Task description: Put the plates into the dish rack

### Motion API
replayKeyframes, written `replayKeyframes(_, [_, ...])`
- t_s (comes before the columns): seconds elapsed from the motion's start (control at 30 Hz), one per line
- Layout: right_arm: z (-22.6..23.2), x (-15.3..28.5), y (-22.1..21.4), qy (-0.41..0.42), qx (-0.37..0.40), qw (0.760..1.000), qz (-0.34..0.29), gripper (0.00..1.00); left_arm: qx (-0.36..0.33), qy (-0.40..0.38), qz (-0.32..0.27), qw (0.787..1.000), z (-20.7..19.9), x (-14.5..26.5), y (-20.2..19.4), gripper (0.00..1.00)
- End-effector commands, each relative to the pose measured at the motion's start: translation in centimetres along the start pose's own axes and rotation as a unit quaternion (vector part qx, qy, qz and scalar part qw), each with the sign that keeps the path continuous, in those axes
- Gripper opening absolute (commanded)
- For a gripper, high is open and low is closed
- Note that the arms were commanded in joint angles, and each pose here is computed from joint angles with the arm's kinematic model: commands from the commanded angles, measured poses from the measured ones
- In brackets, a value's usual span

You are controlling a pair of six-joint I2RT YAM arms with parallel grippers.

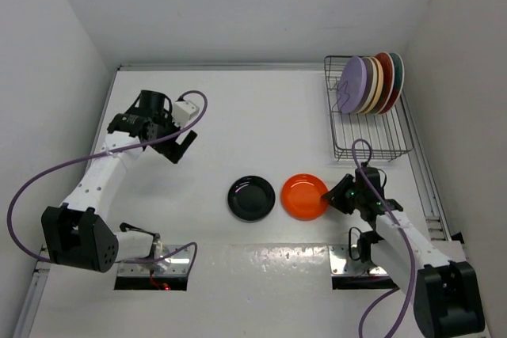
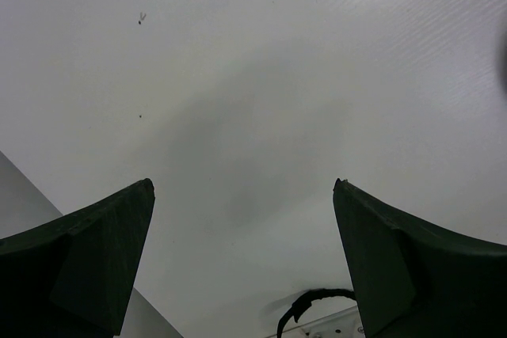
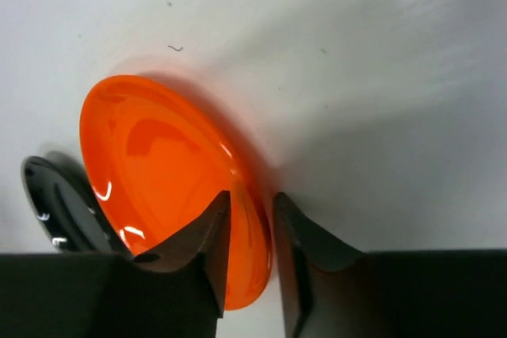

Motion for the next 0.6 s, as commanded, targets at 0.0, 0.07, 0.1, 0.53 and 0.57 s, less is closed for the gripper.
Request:
replayKeyframes(0.0, [-2.1, -1.1, -2.6, -0.041, -0.035, 0.998, 0.037, 0.26, 0.002, 0.006, -0.023, 1.000, -0.2, 0.6, 0.3, 1.00])
replayKeyframes(0.07, [-2.5, -1.3, -3.1, -0.045, -0.036, 0.998, 0.036, 0.14, 0.002, 0.006, -0.023, 1.000, -0.2, 0.6, 0.3, 1.00])
replayKeyframes(0.1, [-2.7, -1.3, -3.1, -0.050, -0.034, 0.998, 0.034, 0.07, 0.002, 0.006, -0.023, 1.000, -0.2, 0.6, 0.3, 1.00])
replayKeyframes(0.53, [8.8, 8.6, 9.3, 0.055, 0.216, 0.960, -0.171, 0.00, 0.009, 0.013, -0.022, 1.000, 0.6, 0.5, 0.9, 1.00])
replayKeyframes(0.57, [9.5, 8.6, 9.9, 0.055, 0.227, 0.958, -0.166, 0.00, 0.009, 0.013, -0.022, 1.000, 0.6, 0.5, 0.9, 1.00])
Point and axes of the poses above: each gripper's point midway between its finger pads, its own x axis back along the fingers, its own z axis along the line the jaws close on, y = z × x, the point moved 10 cm from there along x, back along the fingers, and after that the axes turned 9 degrees about x, right-handed, at the moved point
